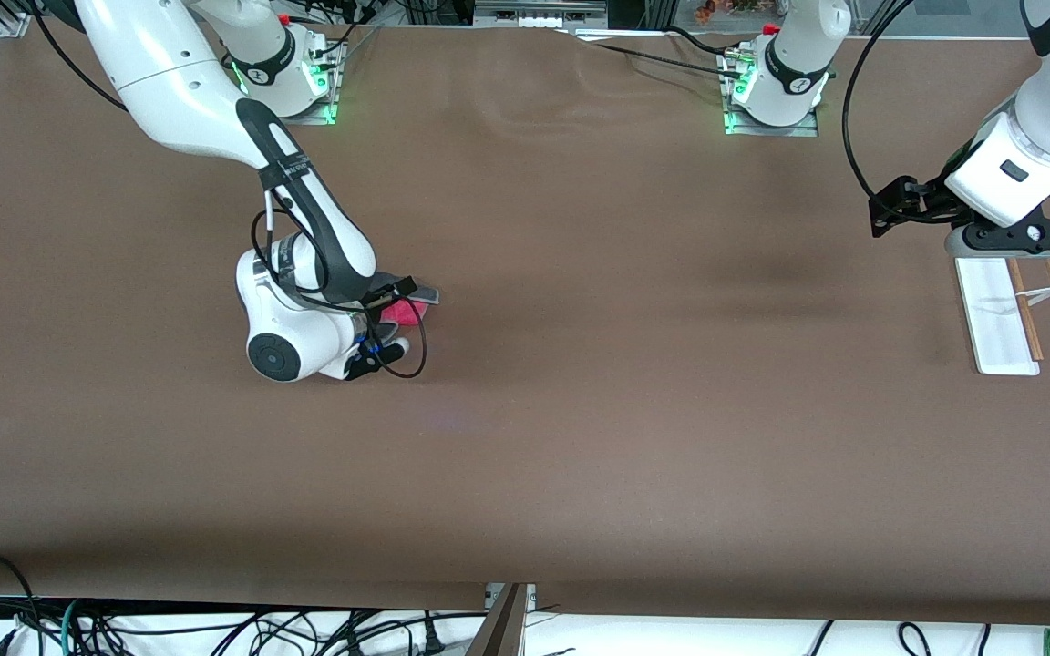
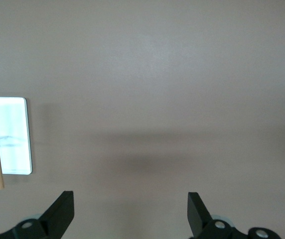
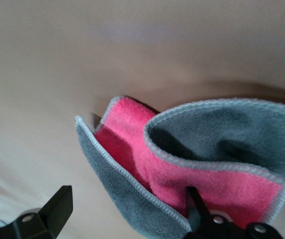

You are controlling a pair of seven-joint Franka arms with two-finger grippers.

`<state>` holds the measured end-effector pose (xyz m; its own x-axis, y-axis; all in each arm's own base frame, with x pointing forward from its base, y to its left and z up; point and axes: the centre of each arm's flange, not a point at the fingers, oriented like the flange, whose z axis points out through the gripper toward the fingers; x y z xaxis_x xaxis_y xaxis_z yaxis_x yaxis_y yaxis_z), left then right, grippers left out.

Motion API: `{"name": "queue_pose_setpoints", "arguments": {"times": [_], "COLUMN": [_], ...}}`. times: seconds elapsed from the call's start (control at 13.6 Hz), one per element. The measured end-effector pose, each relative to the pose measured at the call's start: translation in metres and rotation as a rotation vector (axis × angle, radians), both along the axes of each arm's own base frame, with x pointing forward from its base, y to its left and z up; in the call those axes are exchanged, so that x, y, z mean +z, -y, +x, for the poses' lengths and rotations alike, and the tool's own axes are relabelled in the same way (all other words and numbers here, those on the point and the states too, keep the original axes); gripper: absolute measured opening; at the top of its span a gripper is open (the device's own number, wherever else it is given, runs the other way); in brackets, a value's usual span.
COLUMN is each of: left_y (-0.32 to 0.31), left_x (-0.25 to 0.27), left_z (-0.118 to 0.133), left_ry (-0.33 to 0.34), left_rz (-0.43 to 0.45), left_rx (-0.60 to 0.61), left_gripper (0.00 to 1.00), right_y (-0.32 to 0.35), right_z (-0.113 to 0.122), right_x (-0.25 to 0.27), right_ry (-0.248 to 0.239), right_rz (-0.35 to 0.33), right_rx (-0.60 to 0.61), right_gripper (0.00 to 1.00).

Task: Pass towel and hang on rack
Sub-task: 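Close the right gripper on the towel edge and lift it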

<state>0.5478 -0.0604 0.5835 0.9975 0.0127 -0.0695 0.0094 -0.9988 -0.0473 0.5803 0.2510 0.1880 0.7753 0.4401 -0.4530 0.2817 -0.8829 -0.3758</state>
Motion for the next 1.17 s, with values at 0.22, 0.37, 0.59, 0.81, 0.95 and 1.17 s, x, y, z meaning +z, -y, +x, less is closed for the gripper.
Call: {"name": "queue_pose_setpoints", "arguments": {"times": [0.22,0.37,0.59,0.81,0.95,1.17], "left_y": [-0.001,-0.001,-0.001,0.0,0.0,0.0], "left_x": [0.0,0.0,0.0,0.0,0.0,0.0], "left_z": [0.0,0.0,0.0,0.0,0.0,0.0], "left_ry": [-0.001,-0.001,-0.001,-0.001,-0.001,-0.001], "left_rz": [0.0,0.0,0.0,0.0,0.0,0.0], "left_rx": [0.002,0.002,0.002,0.001,0.001,0.001], "left_gripper": [1.0,1.0,1.0,1.0,1.0,1.0], "right_y": [0.003,0.009,0.017,0.019,0.02,0.02], "right_z": [-0.002,0.0,0.0,-0.001,-0.003,-0.007], "right_x": [0.003,0.009,0.017,0.015,0.013,0.01], "right_ry": [-0.024,-0.024,-0.039,-0.05,-0.059,-0.085], "right_rz": [-0.001,0.008,0.009,0.006,0.004,0.0], "right_rx": [0.008,0.017,0.026,0.026,0.027,0.035], "right_gripper": [1.0,1.0,1.0,0.96,0.86,0.53]}}
